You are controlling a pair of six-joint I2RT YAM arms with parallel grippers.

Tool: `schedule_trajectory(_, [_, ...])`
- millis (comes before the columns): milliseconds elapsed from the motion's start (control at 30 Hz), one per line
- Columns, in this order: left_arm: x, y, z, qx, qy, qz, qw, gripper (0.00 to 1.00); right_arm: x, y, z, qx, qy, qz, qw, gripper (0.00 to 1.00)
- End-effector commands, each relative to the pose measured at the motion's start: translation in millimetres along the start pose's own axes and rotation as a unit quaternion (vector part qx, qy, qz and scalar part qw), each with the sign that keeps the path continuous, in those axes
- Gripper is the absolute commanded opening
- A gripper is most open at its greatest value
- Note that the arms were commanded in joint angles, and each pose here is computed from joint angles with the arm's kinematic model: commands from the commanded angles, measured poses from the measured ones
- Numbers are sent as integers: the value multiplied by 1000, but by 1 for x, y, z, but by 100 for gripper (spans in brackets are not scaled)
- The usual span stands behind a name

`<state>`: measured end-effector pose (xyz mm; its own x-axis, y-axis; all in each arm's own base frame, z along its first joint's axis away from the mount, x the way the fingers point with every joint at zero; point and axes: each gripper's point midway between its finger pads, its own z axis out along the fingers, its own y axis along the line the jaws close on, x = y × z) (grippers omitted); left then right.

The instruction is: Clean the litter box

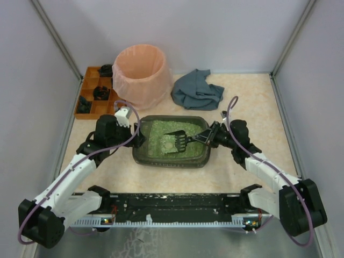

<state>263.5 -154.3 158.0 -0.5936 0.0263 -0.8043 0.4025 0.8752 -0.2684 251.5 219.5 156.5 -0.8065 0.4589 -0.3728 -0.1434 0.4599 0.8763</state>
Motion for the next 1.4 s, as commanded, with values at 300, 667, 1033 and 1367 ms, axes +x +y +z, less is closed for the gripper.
schedule_trajectory(300, [-4,5,-19,-18,-3,42,999,85,-37,8,-17,-60,-88,50,993,0])
schedule_trajectory(667, [5,7,-10,-15,22,39,999,84,-40,22,-19,-90,-81,42,992,0])
schedule_trajectory(1033, [9,11,-2,-22,28,38,999,83,-23,23,-10,-95,-21,10,995,0])
schedule_trajectory(1367, [13,12,1,-24,41,35,998,82,-36,-1,-18,-60,-70,54,994,0])
